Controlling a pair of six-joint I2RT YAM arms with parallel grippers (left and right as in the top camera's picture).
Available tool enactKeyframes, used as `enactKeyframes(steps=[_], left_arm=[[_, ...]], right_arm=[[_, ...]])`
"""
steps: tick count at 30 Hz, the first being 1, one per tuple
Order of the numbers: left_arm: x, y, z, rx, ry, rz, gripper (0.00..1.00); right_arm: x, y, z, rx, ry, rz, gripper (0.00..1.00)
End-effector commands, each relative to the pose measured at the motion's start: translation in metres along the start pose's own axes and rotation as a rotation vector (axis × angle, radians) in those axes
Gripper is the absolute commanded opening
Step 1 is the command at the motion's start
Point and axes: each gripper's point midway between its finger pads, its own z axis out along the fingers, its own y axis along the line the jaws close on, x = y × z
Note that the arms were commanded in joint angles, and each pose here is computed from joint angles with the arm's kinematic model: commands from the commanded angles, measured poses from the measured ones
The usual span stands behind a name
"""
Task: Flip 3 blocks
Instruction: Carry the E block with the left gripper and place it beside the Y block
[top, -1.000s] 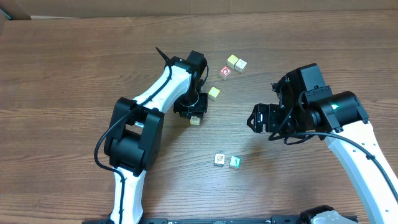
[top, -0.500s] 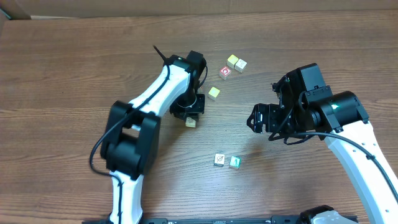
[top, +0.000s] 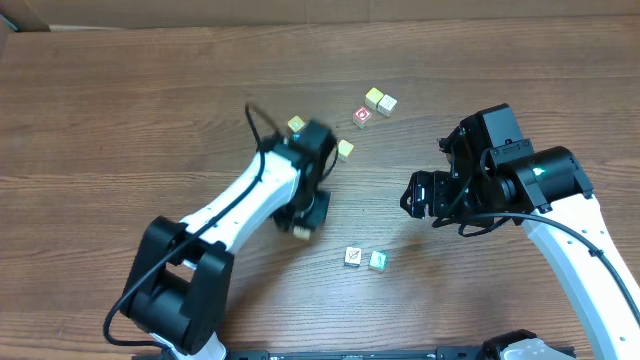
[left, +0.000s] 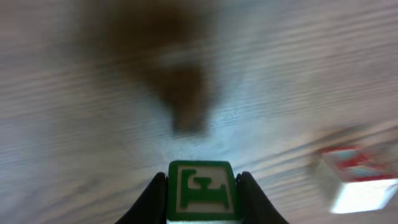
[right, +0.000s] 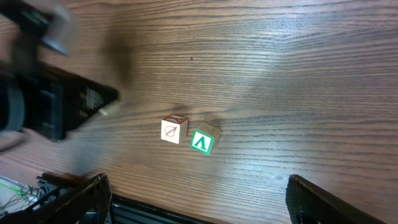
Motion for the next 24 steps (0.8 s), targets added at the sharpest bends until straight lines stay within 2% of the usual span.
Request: enactKeyframes(steps=[1, 8, 14, 24], left_arm=[[0.02, -0.02, 0.011, 0.108, 0.032, 0.016, 0.18], [0.021, -0.041, 0.018, 0.149, 0.005, 0.045, 0.19], [0.011, -0.05, 0.017, 0.18, -0.035, 0.008, 0.19], [0.012, -0.06, 0.016, 0.224, -0.027, 0.008, 0.19]], right_arm=[[-0.001, 0.001, 0.0, 0.005, -0.009, -0.013, 0.9], [-0.002, 0.001, 0.0, 0.004, -0.013, -0.013, 0.91], [-0.002, 0.001, 0.0, 0.003, -0.013, -0.014, 0.91], [-0.004, 0.002, 0.0, 0.001, -0.02, -0.016, 0.91]])
